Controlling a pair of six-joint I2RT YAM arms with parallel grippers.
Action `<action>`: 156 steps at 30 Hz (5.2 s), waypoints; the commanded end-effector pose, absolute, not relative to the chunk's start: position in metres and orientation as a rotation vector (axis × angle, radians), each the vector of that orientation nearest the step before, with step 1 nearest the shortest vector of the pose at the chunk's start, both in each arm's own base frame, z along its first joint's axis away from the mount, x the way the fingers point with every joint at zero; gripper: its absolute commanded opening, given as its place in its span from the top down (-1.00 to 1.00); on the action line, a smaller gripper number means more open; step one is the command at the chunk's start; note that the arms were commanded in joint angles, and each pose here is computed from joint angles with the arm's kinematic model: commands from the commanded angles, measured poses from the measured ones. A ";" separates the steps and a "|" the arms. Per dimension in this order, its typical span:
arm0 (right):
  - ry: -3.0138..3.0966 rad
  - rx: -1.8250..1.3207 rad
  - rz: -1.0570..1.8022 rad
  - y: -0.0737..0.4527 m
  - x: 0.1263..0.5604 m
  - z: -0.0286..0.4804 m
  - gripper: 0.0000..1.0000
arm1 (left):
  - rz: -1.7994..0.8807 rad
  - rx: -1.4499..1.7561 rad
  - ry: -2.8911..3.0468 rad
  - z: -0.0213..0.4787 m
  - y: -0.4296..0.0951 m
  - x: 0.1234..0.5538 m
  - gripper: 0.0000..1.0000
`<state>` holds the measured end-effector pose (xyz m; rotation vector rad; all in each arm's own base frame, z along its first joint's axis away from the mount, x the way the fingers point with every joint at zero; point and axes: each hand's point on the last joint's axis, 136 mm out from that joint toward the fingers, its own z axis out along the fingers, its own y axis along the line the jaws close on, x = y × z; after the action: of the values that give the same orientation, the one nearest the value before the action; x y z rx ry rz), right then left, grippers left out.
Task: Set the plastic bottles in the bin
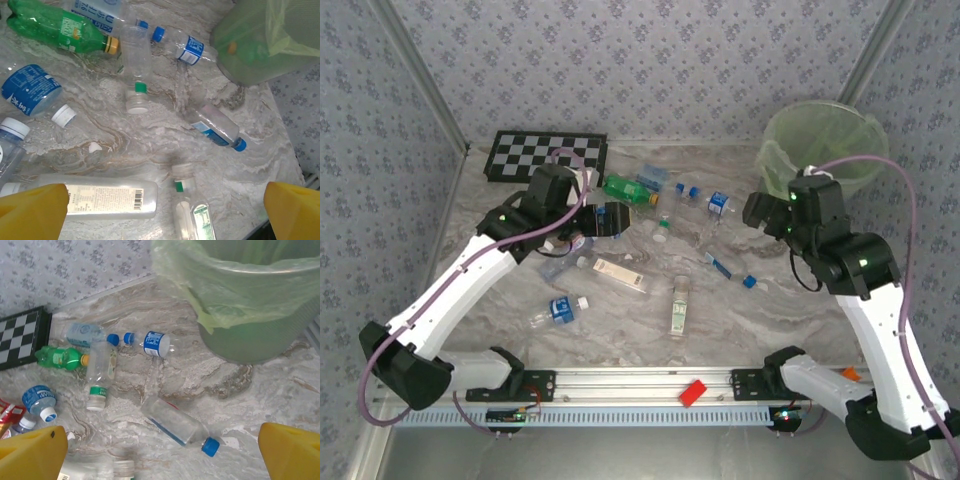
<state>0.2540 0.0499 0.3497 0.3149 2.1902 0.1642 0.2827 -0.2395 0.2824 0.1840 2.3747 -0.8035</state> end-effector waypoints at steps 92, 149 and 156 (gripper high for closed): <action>2.145 -0.136 0.348 0.134 0.335 0.310 -0.99 | -0.517 -1.595 2.181 0.086 -0.074 0.211 -0.17; 2.154 -0.770 1.067 0.348 0.284 0.274 -0.11 | -1.130 -0.754 2.047 0.314 -0.202 0.321 -0.15; 2.103 -0.828 1.181 0.360 0.271 0.286 0.27 | -1.133 -0.751 2.050 0.313 -0.203 0.322 -0.15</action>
<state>0.2738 0.3527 0.2706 -0.7917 2.1578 1.1341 0.3230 -0.1993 0.2920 -0.7943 2.0956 -1.0766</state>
